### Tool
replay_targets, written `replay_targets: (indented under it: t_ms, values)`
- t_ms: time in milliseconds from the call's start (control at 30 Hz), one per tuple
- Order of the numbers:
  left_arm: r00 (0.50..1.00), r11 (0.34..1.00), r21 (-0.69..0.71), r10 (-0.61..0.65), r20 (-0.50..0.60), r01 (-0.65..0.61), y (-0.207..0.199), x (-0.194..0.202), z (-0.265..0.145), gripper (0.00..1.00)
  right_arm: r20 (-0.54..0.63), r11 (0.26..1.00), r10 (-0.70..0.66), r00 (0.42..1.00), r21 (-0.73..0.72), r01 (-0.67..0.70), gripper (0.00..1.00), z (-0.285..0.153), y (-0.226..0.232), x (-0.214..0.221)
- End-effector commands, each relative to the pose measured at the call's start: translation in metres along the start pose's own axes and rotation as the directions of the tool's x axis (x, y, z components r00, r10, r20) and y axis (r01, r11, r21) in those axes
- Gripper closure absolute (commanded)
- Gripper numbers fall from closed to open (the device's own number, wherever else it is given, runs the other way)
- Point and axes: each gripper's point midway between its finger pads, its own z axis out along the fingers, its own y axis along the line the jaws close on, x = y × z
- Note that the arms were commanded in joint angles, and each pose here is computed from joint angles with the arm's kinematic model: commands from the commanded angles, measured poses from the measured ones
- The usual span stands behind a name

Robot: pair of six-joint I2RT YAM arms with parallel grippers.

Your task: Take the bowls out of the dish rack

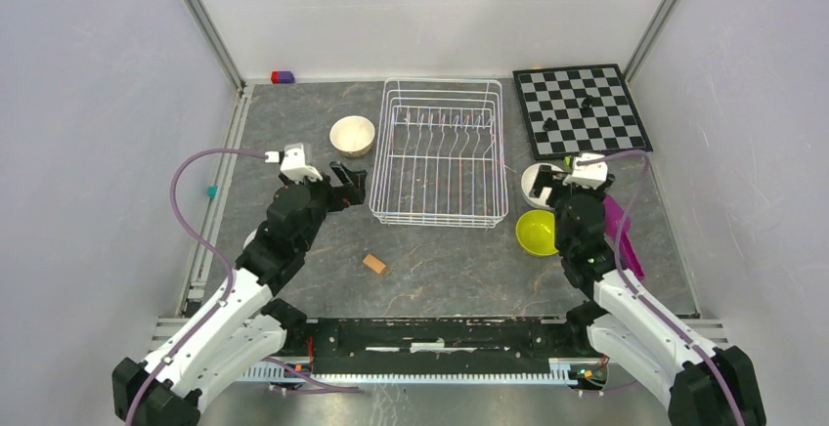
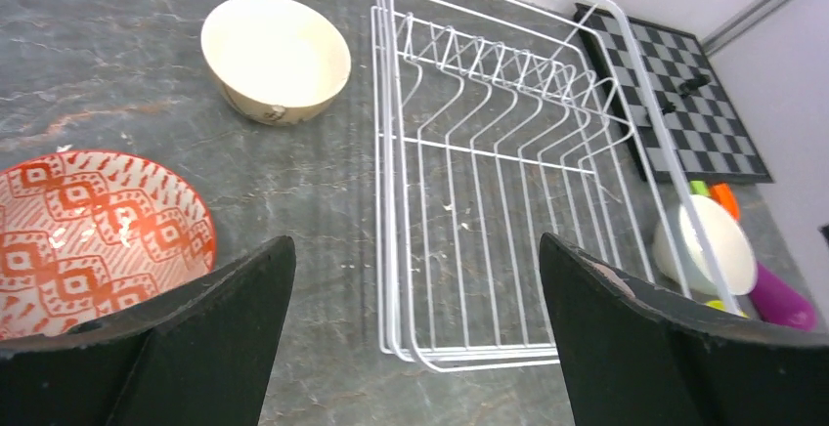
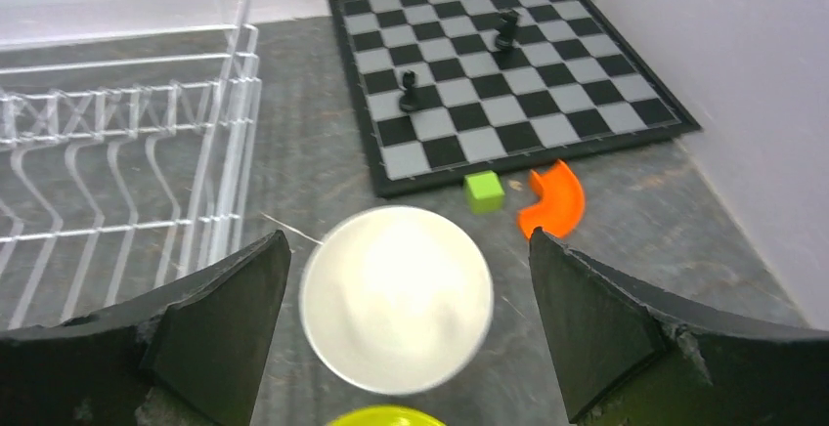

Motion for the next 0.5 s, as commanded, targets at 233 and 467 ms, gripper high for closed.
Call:
replay_targets:
  t_ms: [233, 467]
  values:
    - [0.956, 0.959, -0.161, 0.256, 0.144, -0.233, 0.049, 0.015, 0.027, 0.00, 0.213, 0.981, -0.194, 0.958, 0.013, 0.196, 0.02, -0.035, -0.032, 0.038]
    - [0.931, 0.884, -0.400, 0.329, 0.161, -0.243, 0.102, 0.011, 0.021, 0.00, 0.149, 0.947, -0.319, 0.936, 0.076, 0.311, 0.02, -0.031, -0.046, 0.051]
